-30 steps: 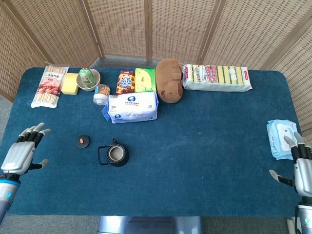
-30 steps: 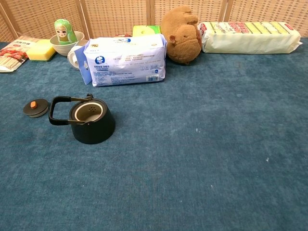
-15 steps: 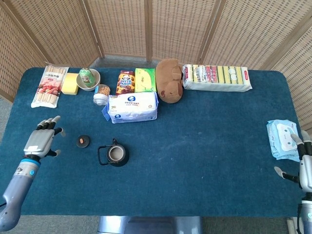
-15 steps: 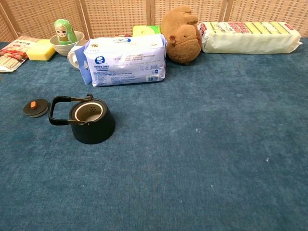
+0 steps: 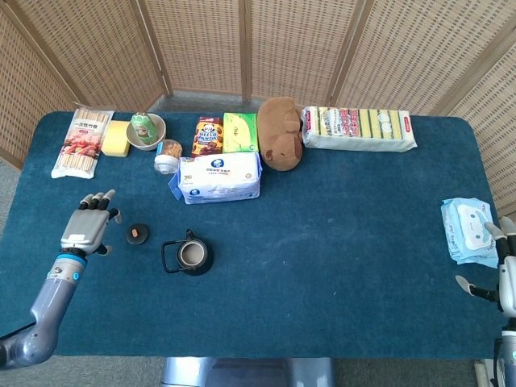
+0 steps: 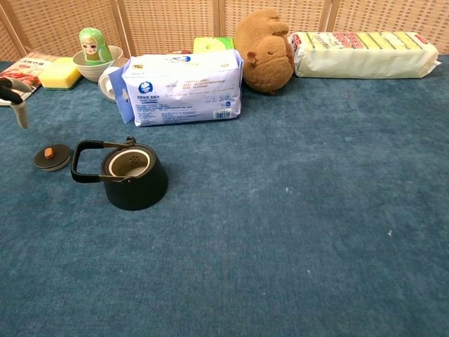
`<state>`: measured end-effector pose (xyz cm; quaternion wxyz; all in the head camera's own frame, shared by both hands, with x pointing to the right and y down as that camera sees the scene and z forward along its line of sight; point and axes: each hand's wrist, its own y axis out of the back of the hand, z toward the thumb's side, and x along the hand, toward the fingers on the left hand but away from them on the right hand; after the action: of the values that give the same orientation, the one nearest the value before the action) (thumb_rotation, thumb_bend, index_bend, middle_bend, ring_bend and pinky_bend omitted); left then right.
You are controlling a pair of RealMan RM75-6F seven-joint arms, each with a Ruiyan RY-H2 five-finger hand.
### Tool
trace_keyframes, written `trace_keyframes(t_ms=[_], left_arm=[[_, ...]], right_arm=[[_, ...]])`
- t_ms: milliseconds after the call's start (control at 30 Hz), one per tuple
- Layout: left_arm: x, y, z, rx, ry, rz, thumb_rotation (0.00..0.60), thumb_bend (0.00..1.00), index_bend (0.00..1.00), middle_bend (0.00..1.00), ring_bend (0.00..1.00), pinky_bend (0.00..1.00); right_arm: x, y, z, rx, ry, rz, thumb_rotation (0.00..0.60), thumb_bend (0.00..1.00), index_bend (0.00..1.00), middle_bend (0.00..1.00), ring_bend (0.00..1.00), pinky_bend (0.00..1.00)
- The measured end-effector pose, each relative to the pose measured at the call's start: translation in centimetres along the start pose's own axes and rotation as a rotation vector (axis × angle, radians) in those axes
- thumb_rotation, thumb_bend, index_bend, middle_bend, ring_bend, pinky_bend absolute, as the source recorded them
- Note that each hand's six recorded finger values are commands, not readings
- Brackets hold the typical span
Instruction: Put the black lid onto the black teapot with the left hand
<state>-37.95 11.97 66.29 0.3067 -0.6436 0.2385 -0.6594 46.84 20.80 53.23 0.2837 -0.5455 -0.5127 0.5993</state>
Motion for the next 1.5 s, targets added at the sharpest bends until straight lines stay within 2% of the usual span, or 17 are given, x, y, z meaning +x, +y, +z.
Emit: trace_keyframes(t_ms=[333, 767, 1500], left_arm=[[1.4, -0.4, 2.0, 0.064, 0.007, -0.021, 0.6, 0.16, 0.3, 0.0, 0.0, 0.05], [2.4, -1.6, 4.2, 0.085, -0.001, -0.042, 0.6, 0.16, 0.3, 0.0, 0.0, 0.05], [2.9, -2.4, 5.8, 0.104, 0.002, -0.05, 0.6, 0.16, 0.3, 0.0, 0.0, 0.05]], right_arm=[[-0.1, 0.1, -0.2, -0.006, -0.011, -0.001, 0.6, 0.06, 0.13, 0.01, 0.0, 0.0], [-0.1, 0.3, -0.5, -0.015, -0.021, 0.0, 0.6, 0.06, 0.13, 0.01, 0.0, 0.0], [0.0, 0.8, -0.6, -0.055, -0.014, 0.002, 0.6, 0.06, 0.13, 0.01, 0.0, 0.0]])
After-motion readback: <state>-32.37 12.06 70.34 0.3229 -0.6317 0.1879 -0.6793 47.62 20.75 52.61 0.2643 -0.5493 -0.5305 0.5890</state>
